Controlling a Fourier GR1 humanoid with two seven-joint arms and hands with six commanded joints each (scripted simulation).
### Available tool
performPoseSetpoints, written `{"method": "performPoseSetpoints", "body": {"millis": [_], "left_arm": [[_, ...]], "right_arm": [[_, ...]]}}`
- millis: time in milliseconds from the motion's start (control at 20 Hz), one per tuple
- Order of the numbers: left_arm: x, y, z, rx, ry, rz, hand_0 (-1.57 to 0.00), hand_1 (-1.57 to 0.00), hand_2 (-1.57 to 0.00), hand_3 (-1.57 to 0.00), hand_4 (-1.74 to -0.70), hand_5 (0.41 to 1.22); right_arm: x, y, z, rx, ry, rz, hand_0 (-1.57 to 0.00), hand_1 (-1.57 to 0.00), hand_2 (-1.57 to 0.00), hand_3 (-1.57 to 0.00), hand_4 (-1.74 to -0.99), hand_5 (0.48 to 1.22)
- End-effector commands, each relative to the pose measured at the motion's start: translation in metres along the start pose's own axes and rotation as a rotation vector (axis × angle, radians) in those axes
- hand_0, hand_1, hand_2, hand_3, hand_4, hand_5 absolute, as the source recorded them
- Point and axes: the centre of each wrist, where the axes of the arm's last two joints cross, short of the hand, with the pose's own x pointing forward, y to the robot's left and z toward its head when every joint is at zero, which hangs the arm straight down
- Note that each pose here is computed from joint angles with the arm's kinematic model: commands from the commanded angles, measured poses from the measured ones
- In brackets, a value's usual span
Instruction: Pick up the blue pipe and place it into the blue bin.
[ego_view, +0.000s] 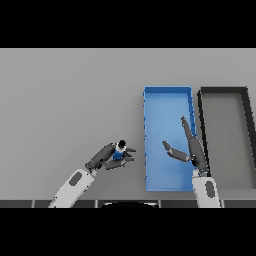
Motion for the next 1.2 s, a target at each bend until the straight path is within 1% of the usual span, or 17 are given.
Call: {"method": "performPoseSetpoints", "body": {"millis": [0, 50, 100, 150, 200, 250, 350, 400, 450, 500, 600, 750, 800, 950, 1000, 1100, 1150], "left_arm": [[0.004, -0.001, -0.004, 0.001, -0.017, 0.008, -1.47, -1.49, -1.50, -1.49, -1.50, 1.191], [0.010, -0.003, -0.005, -0.003, -0.050, 0.013, -1.49, -1.51, -1.52, -1.51, -1.49, 1.197], [0.015, -0.003, -0.008, 0.004, -0.097, 0.014, -1.51, -1.52, -1.53, -1.52, -1.49, 1.202], [0.022, -0.005, -0.013, 0.007, -0.147, 0.029, -1.52, -1.53, -1.54, -1.53, -1.48, 1.206], [0.028, -0.006, -0.014, 0.002, -0.180, 0.029, -1.53, -1.54, -1.54, -1.54, -1.48, 1.209], [0.033, -0.006, -0.017, 0.001, -0.190, 0.026, -1.54, -1.54, -1.55, -1.54, -1.48, 1.211], [0.045, -0.007, -0.021, -0.005, -0.197, 0.013, -1.55, -1.55, -1.56, -1.55, -1.48, 1.215], [0.053, -0.005, -0.023, -0.013, -0.212, 0.005, -1.55, -1.56, -1.56, -1.56, -1.47, 1.216], [0.058, -0.004, -0.023, -0.022, -0.217, -0.005, -1.56, -1.56, -1.56, -1.56, -1.47, 1.217], [0.061, -0.006, -0.027, -0.028, -0.206, -0.006, -1.56, -1.56, -1.56, -1.56, -1.47, 1.218], [0.067, -0.006, -0.031, -0.039, -0.199, -0.013, -1.56, -1.57, -1.57, -1.57, -1.47, 1.219], [0.073, -0.007, -0.035, -0.067, -0.198, -0.008, -1.57, -1.57, -1.57, -1.57, -1.47, 1.220], [0.073, -0.003, -0.032, -0.063, -0.203, -0.007, -1.57, -1.57, -1.57, -1.57, -1.47, 1.220], [0.070, -0.008, -0.031, -0.072, -0.181, -0.009, -1.57, -1.57, -1.57, -1.57, -1.47, 1.220], [0.069, -0.011, -0.030, -0.078, -0.186, -0.008, -1.57, -1.57, -1.57, -1.57, -1.47, 1.220], [0.069, -0.008, -0.029, -0.068, -0.191, -0.010, -1.57, -1.57, -1.57, -1.57, -1.47, 1.220], [0.070, -0.008, -0.031, -0.070, -0.202, -0.014, -1.57, -1.57, -1.57, -1.57, -1.47, 1.220]], "right_arm": [[0.000, -0.001, 0.002, 0.003, -0.007, 0.003, 0.00, 0.00, 0.00, 0.00, -1.166, 0.556], [-0.001, 0.003, 0.003, 0.009, -0.004, 0.002, 0.00, 0.00, 0.00, 0.00, -1.160, 0.554], [-0.002, -0.002, 0.003, 0.005, 0.001, 0.007, 0.00, 0.00, 0.00, 0.00, -1.158, 0.552], [0.002, 0.001, -0.001, 0.004, -0.001, 0.007, 0.00, 0.00, 0.00, 0.00, -1.154, 0.550], [-0.001, -0.001, -0.002, -0.002, 0.014, 0.009, 0.00, 0.00, 0.00, 0.00, -1.151, 0.550], [0.000, 0.003, -0.004, -0.001, 0.011, 0.017, 0.00, 0.00, 0.00, 0.00, -1.144, 0.551], [0.000, -0.001, -0.001, -0.001, -0.003, 0.019, 0.00, 0.00, 0.00, 0.00, -1.138, 0.555], [-0.003, -0.003, -0.003, -0.003, 0.008, 0.026, 0.00, 0.00, 0.00, 0.00, -1.135, 0.559], [-0.003, 0.000, 0.000, 0.003, -0.001, 0.029, 0.00, 0.00, 0.00, 0.00, -1.129, 0.561], [-0.002, -0.004, 0.000, -0.004, -0.001, 0.035, 0.00, 0.00, 0.00, 0.00, -1.128, 0.564], [-0.002, 0.000, -0.001, 0.002, -0.002, 0.035, 0.00, 0.00, 0.00, 0.00, -1.124, 0.569], [-0.006, -0.001, 0.002, -0.003, 0.005, 0.033, 0.00, 0.00, 0.00, 0.00, -1.124, 0.578], [-0.007, -0.001, 0.004, -0.012, 0.002, 0.029, 0.00, 0.00, 0.00, 0.00, -1.124, 0.578], [-0.008, 0.003, 0.008, -0.041, -0.004, 0.011, 0.00, 0.00, 0.00, 0.00, -1.123, 0.578], [-0.006, 0.005, 0.010, -0.047, -0.003, 0.004, 0.00, 0.00, 0.00, 0.00, -1.133, 0.578], [-0.005, 0.004, 0.010, -0.065, -0.004, 0.004, 0.00, 0.00, 0.00, 0.00, -1.185, 0.578], [-0.008, 0.004, 0.011, -0.068, -0.002, 0.000, 0.00, 0.00, 0.00, 0.00, -1.191, 0.577]]}}
